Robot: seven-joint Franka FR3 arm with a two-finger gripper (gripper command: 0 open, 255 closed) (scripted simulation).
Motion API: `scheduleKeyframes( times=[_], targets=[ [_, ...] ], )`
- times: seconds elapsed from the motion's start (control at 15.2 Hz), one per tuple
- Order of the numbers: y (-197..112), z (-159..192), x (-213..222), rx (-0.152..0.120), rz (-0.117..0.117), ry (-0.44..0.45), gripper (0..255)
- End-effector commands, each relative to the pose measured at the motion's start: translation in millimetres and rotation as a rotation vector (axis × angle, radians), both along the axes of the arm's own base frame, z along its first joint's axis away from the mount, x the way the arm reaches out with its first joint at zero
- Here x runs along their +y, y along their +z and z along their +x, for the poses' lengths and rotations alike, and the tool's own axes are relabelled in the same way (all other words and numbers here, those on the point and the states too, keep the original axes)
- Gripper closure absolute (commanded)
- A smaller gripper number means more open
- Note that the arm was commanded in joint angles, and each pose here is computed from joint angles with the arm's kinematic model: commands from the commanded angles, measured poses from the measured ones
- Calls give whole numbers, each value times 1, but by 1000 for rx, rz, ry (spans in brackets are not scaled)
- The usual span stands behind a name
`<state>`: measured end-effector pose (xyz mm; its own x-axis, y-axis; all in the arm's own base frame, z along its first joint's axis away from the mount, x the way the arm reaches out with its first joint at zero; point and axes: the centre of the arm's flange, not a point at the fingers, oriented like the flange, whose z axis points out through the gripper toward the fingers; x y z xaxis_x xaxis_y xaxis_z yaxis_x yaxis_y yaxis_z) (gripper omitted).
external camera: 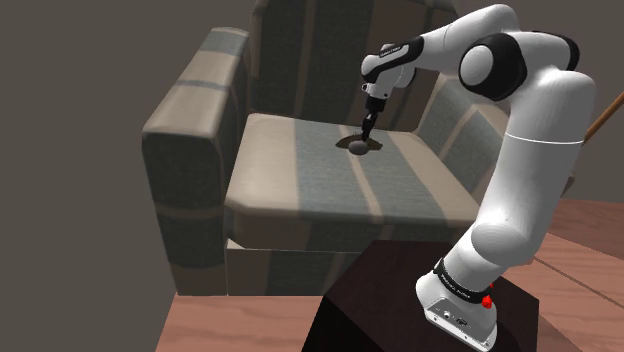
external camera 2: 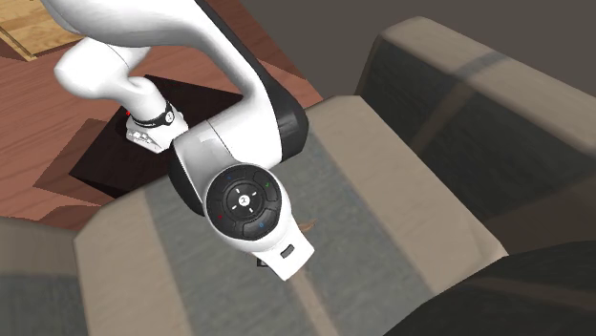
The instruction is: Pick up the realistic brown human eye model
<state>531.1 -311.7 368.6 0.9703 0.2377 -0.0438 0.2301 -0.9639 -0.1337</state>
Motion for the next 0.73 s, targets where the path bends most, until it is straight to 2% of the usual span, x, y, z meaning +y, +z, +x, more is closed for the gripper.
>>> scheduleKeyframes(
  times=[0.0,0.53,0.66],
  targets=[
    [12,0,0,0,0,0,255],
    [54,0,0,0,0,0,255],
    [55,0,0,0,0,0,255]
  ],
)
